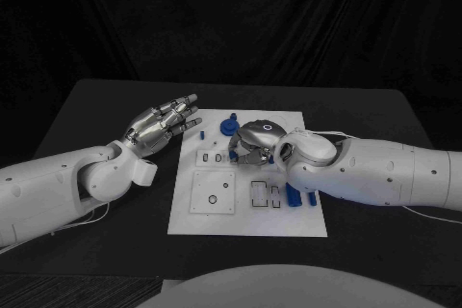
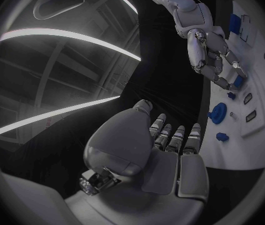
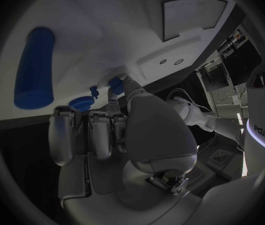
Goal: Assemble the parts on the task board
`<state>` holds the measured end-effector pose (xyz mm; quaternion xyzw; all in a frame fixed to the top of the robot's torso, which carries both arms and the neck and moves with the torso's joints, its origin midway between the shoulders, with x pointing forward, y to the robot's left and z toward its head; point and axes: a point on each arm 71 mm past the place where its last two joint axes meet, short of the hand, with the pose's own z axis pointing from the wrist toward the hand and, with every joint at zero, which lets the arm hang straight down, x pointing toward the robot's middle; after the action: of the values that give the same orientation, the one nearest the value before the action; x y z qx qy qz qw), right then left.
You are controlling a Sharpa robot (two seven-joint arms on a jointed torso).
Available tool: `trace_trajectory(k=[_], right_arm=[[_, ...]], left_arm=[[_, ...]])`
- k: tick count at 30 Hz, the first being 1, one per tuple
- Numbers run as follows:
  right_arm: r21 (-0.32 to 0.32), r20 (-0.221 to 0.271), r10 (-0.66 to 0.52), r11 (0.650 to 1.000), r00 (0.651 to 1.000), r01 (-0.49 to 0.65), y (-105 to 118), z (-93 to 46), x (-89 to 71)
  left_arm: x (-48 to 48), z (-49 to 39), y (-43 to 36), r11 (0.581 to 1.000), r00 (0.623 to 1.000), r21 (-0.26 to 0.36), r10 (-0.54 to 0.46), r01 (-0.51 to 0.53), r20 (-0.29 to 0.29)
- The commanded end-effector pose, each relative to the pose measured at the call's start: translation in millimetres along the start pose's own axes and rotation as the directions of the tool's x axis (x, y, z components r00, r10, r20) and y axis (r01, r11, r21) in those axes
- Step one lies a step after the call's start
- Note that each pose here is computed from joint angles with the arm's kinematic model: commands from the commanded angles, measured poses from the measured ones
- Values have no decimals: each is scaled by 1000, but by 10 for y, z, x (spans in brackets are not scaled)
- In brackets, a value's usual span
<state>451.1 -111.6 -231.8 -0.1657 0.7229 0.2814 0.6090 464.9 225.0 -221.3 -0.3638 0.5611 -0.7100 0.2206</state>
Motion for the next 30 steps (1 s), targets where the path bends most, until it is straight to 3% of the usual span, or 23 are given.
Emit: trace_trajectory(k=[1, 16, 22, 30], right_arm=[[8, 6, 73, 997, 997, -73, -4, -14, 12], [-52, 87, 122, 992, 989, -118, 0, -48, -46], [-86, 145, 135, 989, 980, -124, 9, -73, -89], [-114, 189, 170, 982, 967, -150, -16, -102, -126]], left_arm=[[22, 7, 6, 1000, 1000, 5, -11, 11, -16], [16, -7, 14, 1000, 1000, -1, -13, 13, -14], [15, -9, 15, 1000, 1000, 1, -8, 8, -10], [14, -44, -27, 980, 981, 49, 195, -193, -22]])
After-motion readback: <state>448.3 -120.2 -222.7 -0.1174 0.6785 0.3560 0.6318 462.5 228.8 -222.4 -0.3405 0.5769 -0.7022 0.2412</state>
